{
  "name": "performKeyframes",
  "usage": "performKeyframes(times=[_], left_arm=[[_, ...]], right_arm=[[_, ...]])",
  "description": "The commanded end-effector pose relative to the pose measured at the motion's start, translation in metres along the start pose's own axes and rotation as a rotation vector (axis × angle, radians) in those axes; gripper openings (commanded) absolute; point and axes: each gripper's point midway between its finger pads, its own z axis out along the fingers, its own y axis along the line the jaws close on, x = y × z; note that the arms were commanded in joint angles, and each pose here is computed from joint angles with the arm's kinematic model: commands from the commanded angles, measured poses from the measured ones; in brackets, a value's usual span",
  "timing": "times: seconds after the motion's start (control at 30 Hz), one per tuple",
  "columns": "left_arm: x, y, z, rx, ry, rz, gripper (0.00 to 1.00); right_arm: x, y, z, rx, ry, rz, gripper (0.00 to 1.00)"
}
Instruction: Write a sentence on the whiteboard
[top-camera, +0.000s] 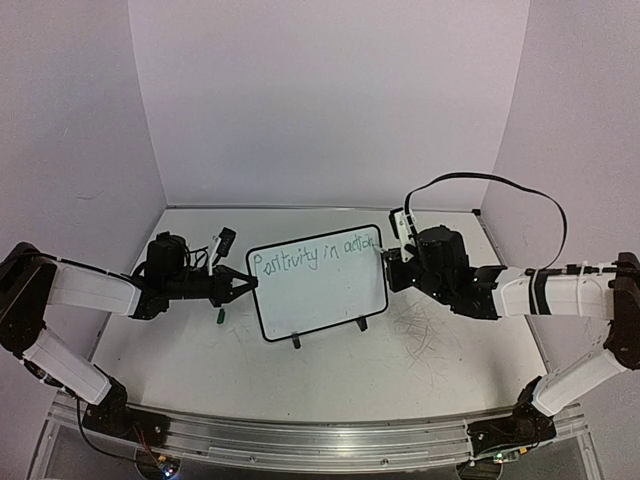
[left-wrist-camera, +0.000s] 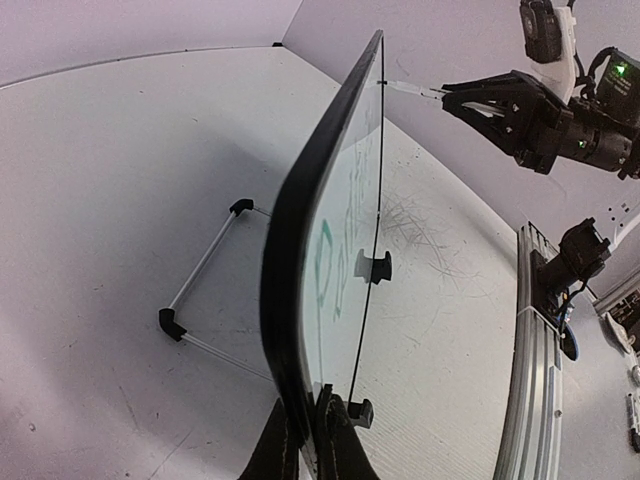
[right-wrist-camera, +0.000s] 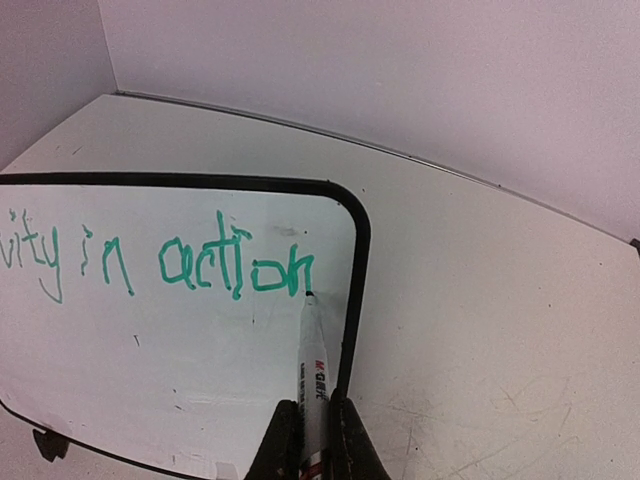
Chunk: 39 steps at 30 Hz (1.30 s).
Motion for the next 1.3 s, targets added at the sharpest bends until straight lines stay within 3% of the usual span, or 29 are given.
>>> performKeyframes(times=[0.0, 0.33, 1.27], left_arm=[[-0.008, 0.013, 0.000, -0.076, -0.015, 0.068, 0.00], [-0.007, 0.014, 0.001, -0.081, -0.012, 0.068, 0.00], [-0.009, 0.013, 0.001, -0.077, -0.014, 0.072, 0.00]], right_arm=[[-0.014, 0.000, -0.006, -0.010, -0.037, 0.019, 0.00], [-0.023, -0.002, -0.025, -0.040, -0.083, 0.062, 0.00], [-0.022, -0.005, -0.009, 0.012, -0.070, 0.038, 0.00]])
